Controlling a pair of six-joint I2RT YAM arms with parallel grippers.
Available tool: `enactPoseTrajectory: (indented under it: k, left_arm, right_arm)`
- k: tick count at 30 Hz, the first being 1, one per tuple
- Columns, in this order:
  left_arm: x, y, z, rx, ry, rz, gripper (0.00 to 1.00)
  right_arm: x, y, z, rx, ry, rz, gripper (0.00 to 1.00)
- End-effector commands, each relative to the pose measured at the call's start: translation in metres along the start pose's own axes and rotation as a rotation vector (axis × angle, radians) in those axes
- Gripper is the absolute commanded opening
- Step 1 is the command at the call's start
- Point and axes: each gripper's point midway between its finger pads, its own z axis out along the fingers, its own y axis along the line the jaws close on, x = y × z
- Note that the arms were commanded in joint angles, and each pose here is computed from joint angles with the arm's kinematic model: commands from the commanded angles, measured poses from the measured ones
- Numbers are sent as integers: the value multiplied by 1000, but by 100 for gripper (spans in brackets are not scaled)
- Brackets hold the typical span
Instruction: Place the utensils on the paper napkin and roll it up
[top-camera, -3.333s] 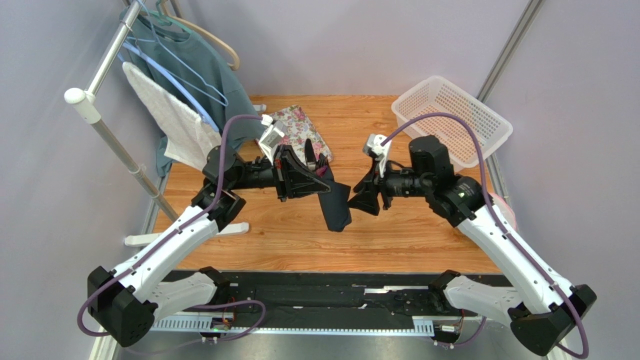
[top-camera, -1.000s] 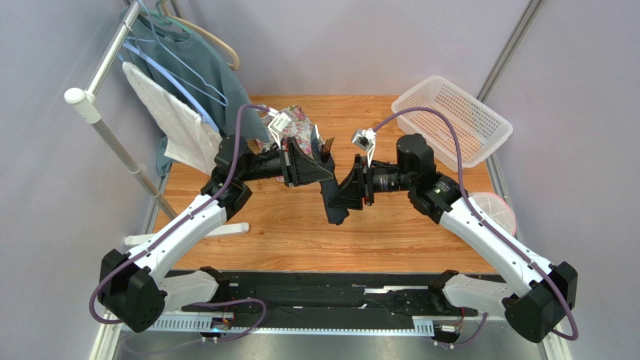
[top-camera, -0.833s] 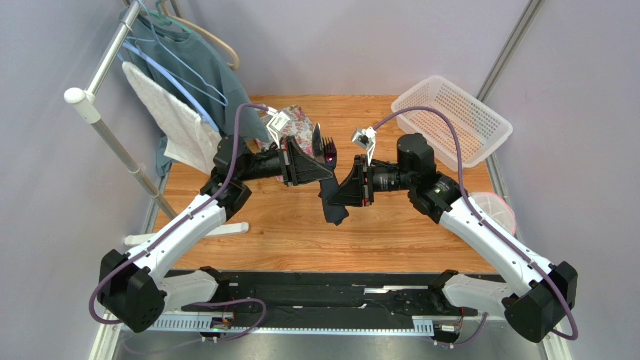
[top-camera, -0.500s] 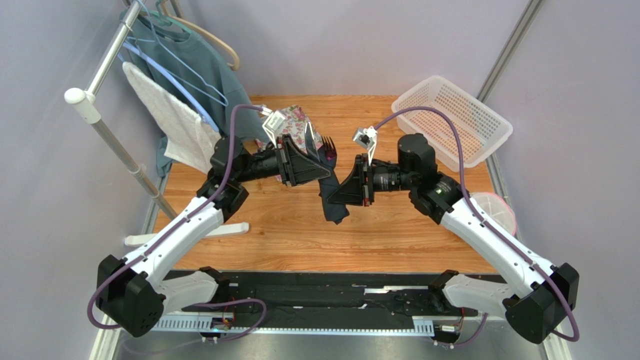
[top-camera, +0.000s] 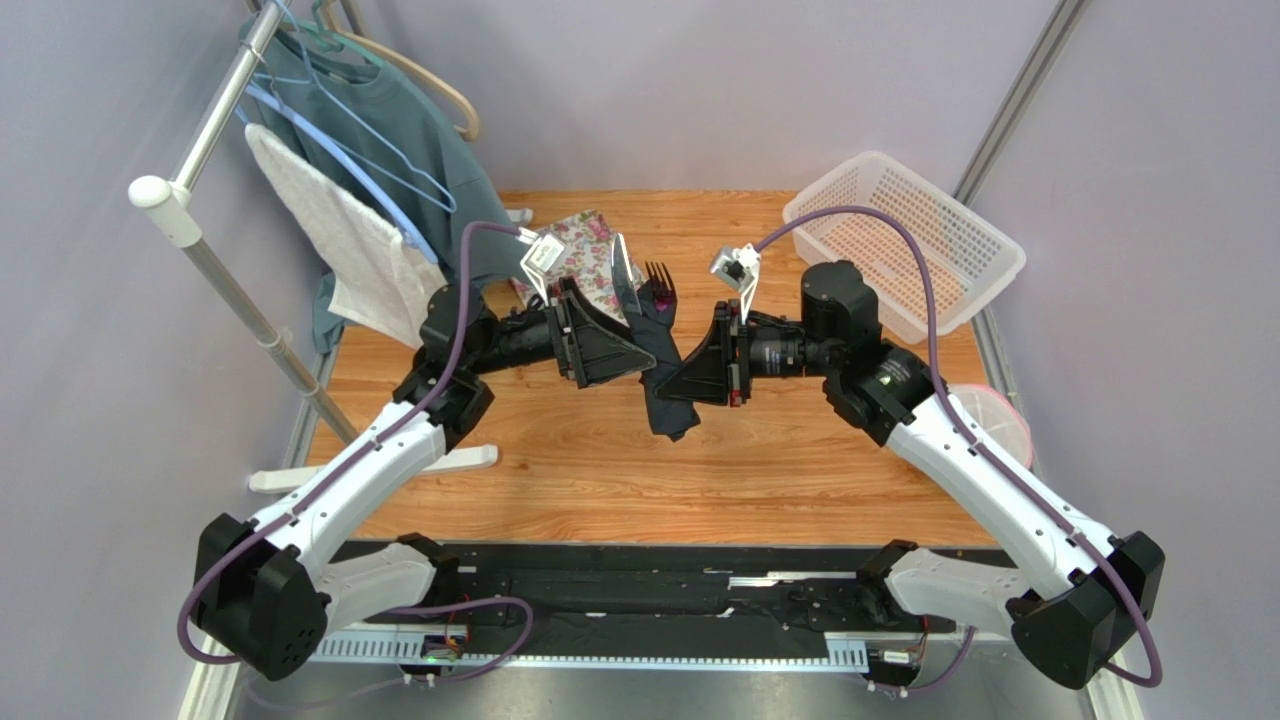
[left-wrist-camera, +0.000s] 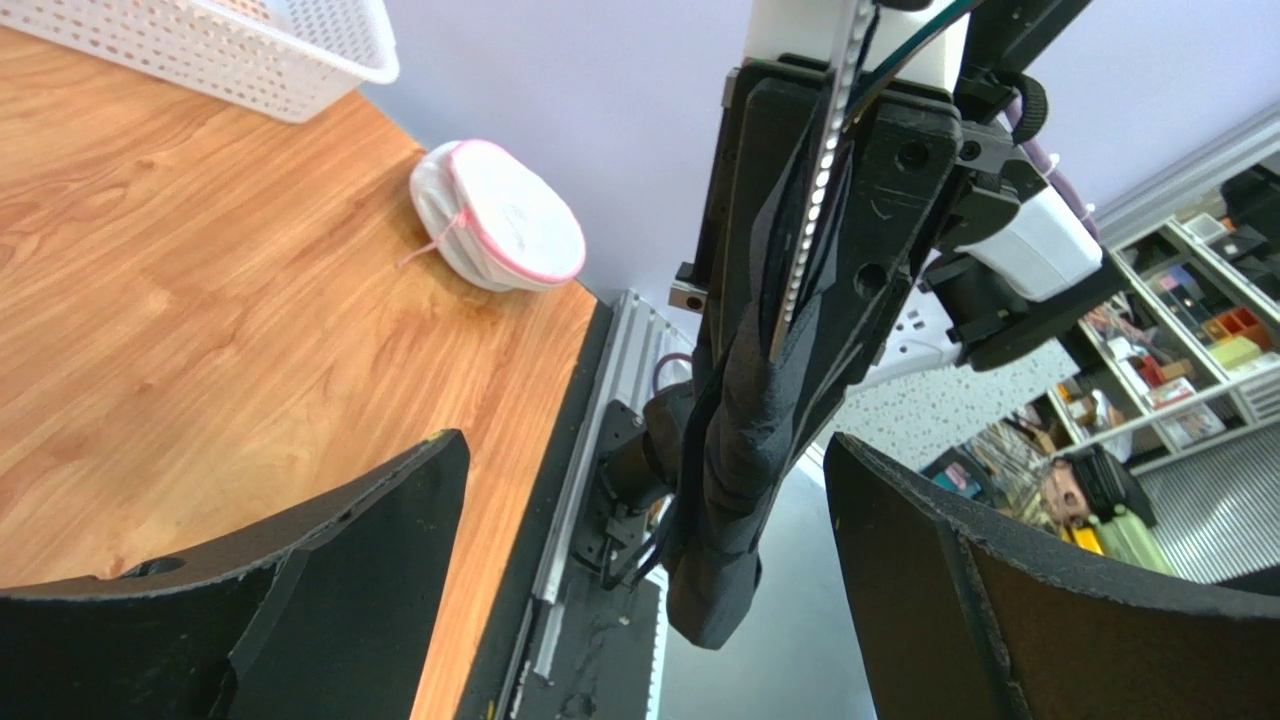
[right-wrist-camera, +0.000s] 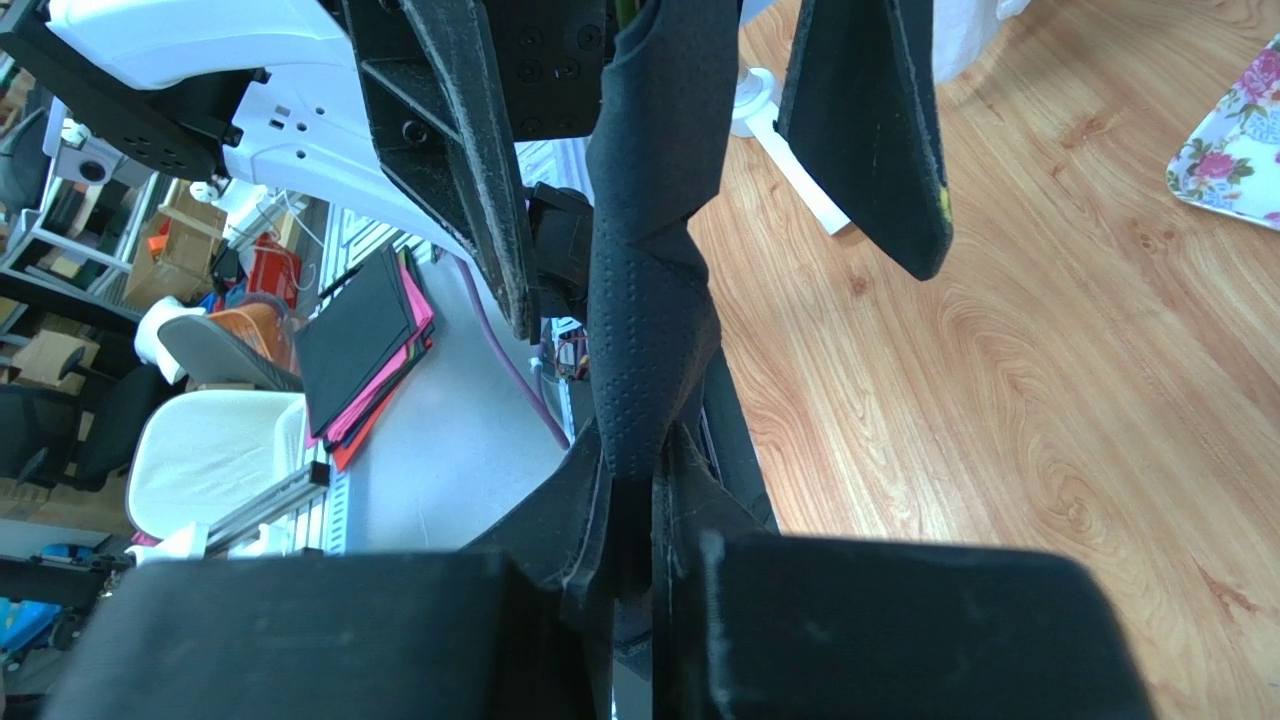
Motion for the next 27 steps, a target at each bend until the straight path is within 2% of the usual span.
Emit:
enactPoseTrajectory:
  k: [1, 6, 10, 13, 16, 17, 18, 21, 22, 23, 25, 26, 27]
  left_arm:
    - [-9, -28, 4, 108, -15, 55, 93]
    - [-11, -37, 9, 138, -20, 52, 76]
    - [-8, -44, 13, 159, -10, 51, 65]
    - [-11, -43, 14, 158, -16, 52, 47]
    - [-14, -48, 14, 167, -22, 59, 25]
    - [-17, -49, 15, 169, -26, 67, 11]
    - [-18, -49, 15, 169, -30, 69, 3]
    - [-20, -51, 15, 170, -33, 65, 0]
    - [-22, -51, 15, 169, -37, 67, 0]
    - [-22, -51, 15, 167, -42, 69, 0]
    - [-27, -51, 13, 163, -54, 77, 0]
    - [-29, -52, 13, 163, -58, 80, 0]
    - [-30, -50, 13, 159, -62, 80, 0]
  right_arm:
    - [-29, 23, -5, -54, -69, -79, 0]
    - [-31, 23, -4, -57, -74, -84, 0]
    - [-34, 26, -4, -77, -84, -78, 0]
    - [-34, 28, -4, -81, -83, -80, 0]
    - [-32, 27, -5, -80, -80, -80, 0]
    - [-31, 27, -5, -79, -77, -83, 0]
    - [-31, 27, -5, -78, -77, -86, 0]
    - [-27, 24, -5, -74, -64, -84, 0]
    - [-26, 26, -6, -80, -59, -88, 2]
    - [-23, 25, -6, -74, -42, -76, 15]
    - [-20, 24, -7, -69, -29, -81, 29]
    - [-16, 24, -8, -64, -19, -75, 42]
    - [-15, 23, -8, -60, -18, -73, 45]
